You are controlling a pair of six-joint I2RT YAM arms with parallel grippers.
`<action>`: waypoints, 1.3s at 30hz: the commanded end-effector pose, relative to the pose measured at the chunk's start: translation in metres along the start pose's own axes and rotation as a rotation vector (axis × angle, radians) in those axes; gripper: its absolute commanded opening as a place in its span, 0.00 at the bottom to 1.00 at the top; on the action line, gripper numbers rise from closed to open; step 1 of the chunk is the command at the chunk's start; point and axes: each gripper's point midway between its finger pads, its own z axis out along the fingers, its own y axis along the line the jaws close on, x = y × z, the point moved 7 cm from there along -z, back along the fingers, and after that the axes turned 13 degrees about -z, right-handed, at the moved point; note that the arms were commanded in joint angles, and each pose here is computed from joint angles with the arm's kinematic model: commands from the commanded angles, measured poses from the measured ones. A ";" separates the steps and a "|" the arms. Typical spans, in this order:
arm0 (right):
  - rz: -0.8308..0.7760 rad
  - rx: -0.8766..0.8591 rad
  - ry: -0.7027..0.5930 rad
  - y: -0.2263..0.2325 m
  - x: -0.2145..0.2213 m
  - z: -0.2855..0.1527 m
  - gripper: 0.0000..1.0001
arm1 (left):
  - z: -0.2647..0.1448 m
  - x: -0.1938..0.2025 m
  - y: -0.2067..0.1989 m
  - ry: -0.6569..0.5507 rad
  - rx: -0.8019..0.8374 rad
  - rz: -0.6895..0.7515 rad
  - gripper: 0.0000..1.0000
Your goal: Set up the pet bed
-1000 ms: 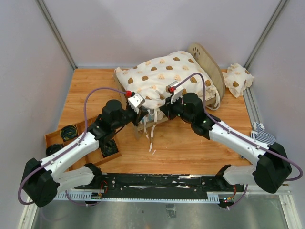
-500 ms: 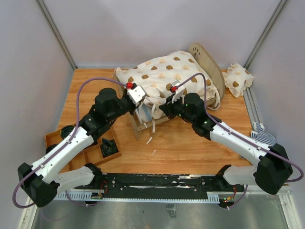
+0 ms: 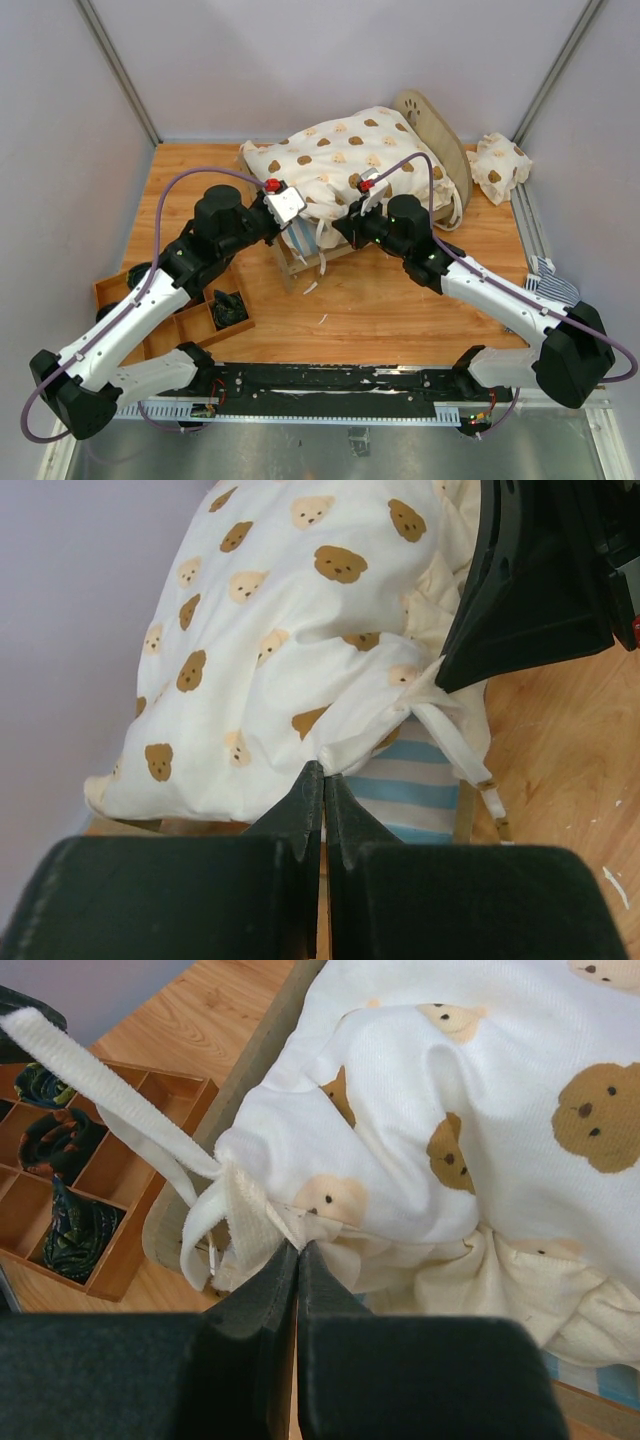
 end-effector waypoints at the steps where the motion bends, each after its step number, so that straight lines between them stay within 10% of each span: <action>1: 0.007 0.011 -0.017 -0.004 -0.001 0.000 0.00 | -0.012 -0.025 0.006 -0.085 -0.031 0.060 0.00; 24: 0.005 0.009 0.012 -0.006 0.005 0.007 0.00 | -0.011 -0.015 0.013 -0.030 -0.079 0.125 0.00; 39: -0.006 0.018 0.030 -0.010 0.003 0.015 0.00 | -0.004 0.056 -0.033 -0.076 -0.005 -0.425 0.00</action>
